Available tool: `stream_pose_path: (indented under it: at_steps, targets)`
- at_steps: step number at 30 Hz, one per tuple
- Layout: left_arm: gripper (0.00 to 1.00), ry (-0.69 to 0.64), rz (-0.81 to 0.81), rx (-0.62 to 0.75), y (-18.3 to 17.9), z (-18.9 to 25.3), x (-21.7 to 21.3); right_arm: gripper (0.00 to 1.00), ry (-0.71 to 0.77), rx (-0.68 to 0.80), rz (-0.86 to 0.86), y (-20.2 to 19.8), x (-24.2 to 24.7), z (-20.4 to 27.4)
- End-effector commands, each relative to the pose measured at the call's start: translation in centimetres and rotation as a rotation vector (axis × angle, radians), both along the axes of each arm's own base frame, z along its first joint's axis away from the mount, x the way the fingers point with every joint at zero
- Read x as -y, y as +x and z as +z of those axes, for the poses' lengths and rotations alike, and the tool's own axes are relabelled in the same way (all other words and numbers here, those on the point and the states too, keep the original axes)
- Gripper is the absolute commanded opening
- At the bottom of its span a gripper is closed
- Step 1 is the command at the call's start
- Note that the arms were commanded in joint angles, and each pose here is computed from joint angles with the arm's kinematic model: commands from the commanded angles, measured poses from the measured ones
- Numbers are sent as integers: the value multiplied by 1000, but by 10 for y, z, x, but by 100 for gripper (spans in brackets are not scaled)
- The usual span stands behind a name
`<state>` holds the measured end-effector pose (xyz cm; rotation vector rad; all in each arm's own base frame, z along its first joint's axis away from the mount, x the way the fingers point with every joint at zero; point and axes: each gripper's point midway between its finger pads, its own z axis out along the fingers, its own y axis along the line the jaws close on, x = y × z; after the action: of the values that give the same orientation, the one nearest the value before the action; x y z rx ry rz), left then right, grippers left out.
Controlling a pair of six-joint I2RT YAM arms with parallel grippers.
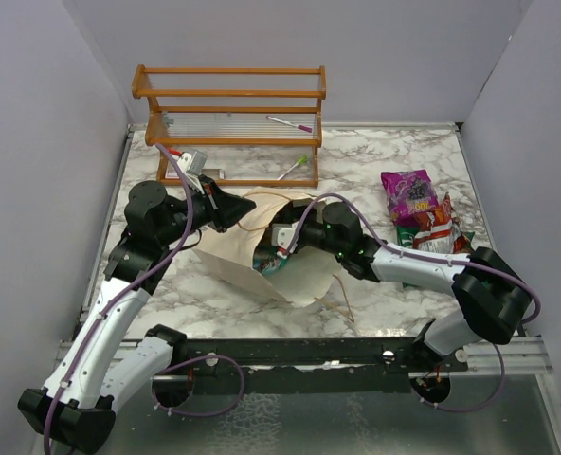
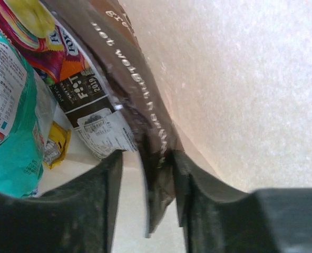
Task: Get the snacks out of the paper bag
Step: Take out the snack from the paper bag.
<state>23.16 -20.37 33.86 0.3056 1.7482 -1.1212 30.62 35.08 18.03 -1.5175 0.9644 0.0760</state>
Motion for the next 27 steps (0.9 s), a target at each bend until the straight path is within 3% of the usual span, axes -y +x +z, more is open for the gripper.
stream_pose_path:
  at_steps: [1,9,17,27]
  targets:
    - [0,6,26,45,2,12,-5,36,59,-44,71,-9,-18,10]
    - [0,9,44,39,4,12,-7,2,94,-105,41,-13,-19,14]
    - [0,27,118,17,14,7,-15,1,317,-288,111,-54,-13,59]
    - [0,45,207,-13,18,1,-28,1,457,-347,-16,-62,24,102]
